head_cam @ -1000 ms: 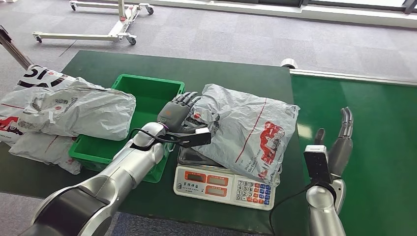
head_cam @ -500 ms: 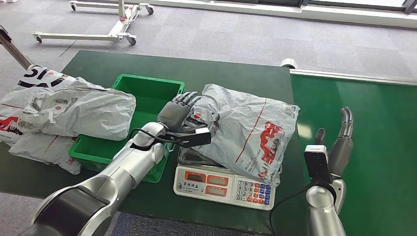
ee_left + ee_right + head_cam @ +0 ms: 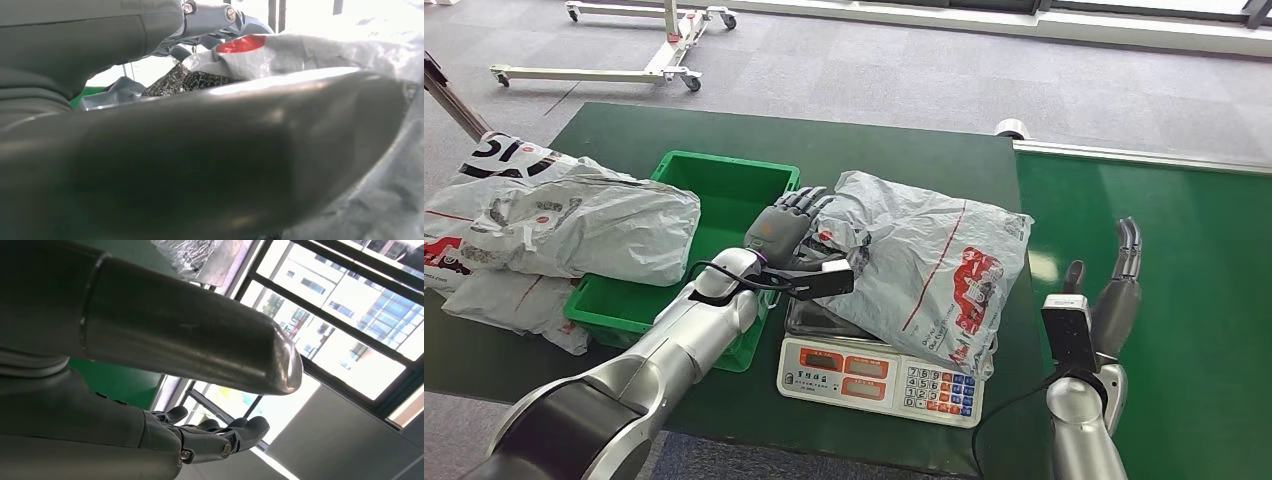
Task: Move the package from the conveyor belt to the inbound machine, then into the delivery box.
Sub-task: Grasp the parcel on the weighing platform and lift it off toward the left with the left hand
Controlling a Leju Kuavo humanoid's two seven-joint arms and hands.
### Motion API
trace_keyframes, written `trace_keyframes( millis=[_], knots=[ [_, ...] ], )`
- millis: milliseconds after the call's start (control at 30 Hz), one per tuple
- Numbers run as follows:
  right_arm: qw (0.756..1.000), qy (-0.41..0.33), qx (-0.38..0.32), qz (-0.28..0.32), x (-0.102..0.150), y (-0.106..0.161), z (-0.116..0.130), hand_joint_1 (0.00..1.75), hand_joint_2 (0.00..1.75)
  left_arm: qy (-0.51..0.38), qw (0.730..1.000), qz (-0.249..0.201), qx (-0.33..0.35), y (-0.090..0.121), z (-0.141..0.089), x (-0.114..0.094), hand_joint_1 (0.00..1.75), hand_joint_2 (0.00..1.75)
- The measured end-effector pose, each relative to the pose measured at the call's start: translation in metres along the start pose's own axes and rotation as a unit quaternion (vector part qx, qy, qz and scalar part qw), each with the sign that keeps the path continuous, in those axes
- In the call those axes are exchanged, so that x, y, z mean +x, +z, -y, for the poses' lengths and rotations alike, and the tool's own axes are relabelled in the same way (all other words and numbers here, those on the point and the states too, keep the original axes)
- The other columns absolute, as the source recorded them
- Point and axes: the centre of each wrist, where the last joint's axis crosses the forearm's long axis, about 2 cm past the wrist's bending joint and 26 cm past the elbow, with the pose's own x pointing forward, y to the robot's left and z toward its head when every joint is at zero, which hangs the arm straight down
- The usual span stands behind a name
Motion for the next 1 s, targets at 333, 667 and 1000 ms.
trace_keyframes(
  millis=[333, 667, 1000],
  knots=[
    [1.000, 0.000, 0.000, 0.000, 0.0001, 0.0000, -0.0001, 0.00, 0.00, 0.000, 1.000, 0.000, 0.000, 0.0000, -0.0001, 0.0000, 0.00, 0.00],
    [1.000, 0.000, 0.000, 0.000, 0.0001, 0.0000, -0.0001, 0.00, 0.00, 0.000, 1.000, 0.000, 0.000, 0.0000, -0.0001, 0.0000, 0.00, 0.00],
    [1.000, 0.000, 0.000, 0.000, 0.0001, 0.0000, -0.0001, 0.00, 0.00, 0.000, 1.000, 0.000, 0.000, 0.0000, 0.0000, 0.0000, 0.00, 0.00]
  ],
)
